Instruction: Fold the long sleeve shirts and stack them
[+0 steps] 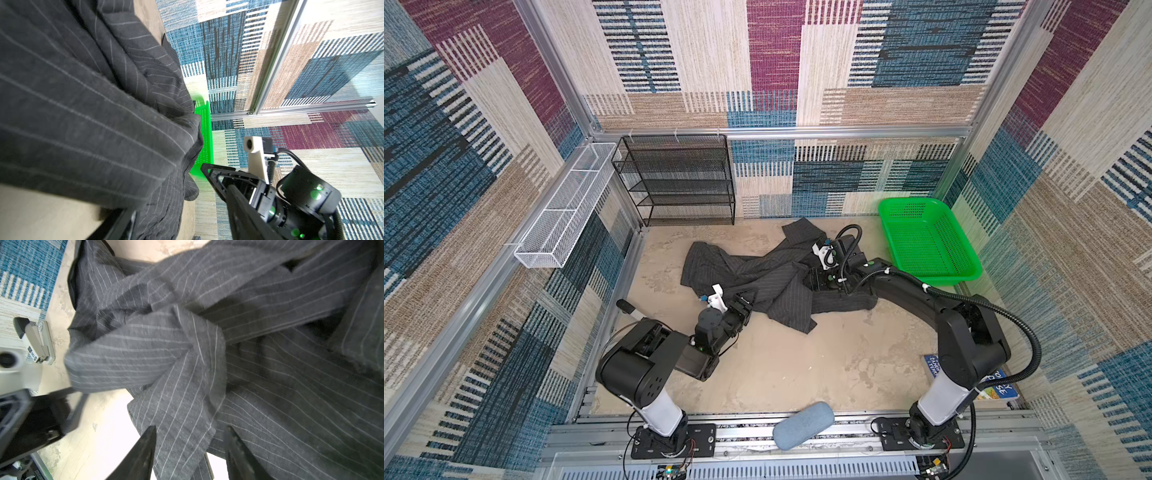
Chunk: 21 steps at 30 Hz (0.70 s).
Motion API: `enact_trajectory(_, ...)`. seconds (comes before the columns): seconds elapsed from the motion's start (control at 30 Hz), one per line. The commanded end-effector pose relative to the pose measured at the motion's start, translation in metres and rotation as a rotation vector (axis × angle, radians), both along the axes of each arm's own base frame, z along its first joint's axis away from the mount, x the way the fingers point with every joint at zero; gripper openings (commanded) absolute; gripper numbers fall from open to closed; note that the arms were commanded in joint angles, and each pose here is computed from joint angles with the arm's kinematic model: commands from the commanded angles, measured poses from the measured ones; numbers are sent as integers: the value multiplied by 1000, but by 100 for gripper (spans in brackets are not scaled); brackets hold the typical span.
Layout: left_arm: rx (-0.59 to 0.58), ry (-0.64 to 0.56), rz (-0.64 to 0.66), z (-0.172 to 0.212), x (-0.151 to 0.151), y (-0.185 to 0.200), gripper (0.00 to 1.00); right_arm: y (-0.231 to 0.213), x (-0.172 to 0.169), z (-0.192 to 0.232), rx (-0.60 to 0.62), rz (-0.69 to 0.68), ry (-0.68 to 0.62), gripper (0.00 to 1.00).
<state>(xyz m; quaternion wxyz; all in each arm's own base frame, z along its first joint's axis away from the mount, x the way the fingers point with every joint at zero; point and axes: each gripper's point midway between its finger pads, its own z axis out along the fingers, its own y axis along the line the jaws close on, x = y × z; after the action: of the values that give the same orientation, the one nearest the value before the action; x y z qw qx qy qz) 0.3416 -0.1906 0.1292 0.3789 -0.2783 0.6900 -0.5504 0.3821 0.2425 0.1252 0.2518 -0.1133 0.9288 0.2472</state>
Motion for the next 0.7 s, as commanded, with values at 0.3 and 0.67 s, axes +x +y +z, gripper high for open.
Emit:
enact_trajectory(0.3,279,-2,62,17,-1,24,55,4,3,14,44,-9,-35,54)
enact_trajectory(0.67,146,66,43,-10,-11,20,64,2,-1,19,48,-13,-41,54)
